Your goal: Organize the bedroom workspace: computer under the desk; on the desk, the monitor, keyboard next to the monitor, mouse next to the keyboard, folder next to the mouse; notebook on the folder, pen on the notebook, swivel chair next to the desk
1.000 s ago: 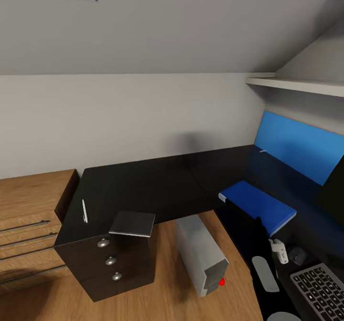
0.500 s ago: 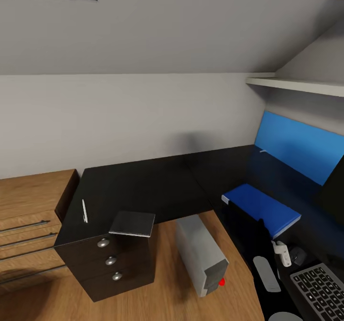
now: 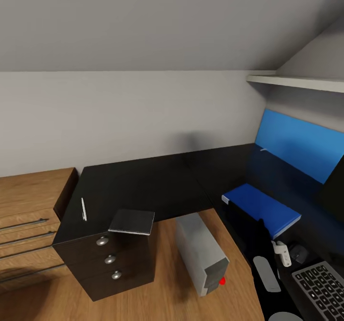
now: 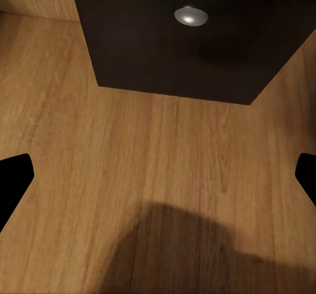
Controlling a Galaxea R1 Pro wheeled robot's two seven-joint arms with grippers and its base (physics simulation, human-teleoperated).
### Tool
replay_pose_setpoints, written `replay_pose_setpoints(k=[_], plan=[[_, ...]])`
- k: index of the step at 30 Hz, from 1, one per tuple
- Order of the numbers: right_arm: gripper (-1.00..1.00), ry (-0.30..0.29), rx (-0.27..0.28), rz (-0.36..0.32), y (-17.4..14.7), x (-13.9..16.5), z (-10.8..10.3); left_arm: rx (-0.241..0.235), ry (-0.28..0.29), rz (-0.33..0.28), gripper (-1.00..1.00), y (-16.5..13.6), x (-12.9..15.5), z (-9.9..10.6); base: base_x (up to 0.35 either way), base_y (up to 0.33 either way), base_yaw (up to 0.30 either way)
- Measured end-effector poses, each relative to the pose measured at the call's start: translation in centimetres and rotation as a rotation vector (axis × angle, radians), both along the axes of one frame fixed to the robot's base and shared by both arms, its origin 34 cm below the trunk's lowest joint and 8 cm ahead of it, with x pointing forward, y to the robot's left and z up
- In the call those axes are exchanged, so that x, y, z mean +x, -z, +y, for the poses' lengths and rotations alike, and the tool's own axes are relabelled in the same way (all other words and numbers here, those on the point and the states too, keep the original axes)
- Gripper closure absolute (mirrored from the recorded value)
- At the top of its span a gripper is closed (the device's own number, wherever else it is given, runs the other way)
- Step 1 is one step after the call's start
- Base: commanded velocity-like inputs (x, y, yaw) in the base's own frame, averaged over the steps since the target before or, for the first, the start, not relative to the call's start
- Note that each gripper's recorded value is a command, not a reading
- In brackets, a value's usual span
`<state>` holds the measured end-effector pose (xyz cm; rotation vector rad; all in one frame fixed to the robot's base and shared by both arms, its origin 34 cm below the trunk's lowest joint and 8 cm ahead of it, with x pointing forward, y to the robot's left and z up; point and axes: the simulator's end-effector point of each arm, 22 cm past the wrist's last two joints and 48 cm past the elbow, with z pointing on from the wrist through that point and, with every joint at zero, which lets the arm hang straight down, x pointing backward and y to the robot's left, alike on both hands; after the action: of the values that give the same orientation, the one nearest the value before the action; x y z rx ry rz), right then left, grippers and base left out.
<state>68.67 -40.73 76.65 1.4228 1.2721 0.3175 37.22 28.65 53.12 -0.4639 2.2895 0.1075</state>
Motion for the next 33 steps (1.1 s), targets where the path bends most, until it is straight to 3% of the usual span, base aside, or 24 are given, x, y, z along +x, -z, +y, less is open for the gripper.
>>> replay_pose_setpoints(k=[23,33], plan=[[1.00,-0.002,0.000,0.000,0.6,0.0,0.1,-0.001,0.005,-0.001,-1.00,0.6,0.0,-0.1,0.000,0.000,0.000],[1.00,-0.002,-0.002,-0.001,-0.7,0.1,0.1,-0.002,0.008,-0.004,-1.00,-0.7,0.1,-0.1,0.000,0.000,0.000]])
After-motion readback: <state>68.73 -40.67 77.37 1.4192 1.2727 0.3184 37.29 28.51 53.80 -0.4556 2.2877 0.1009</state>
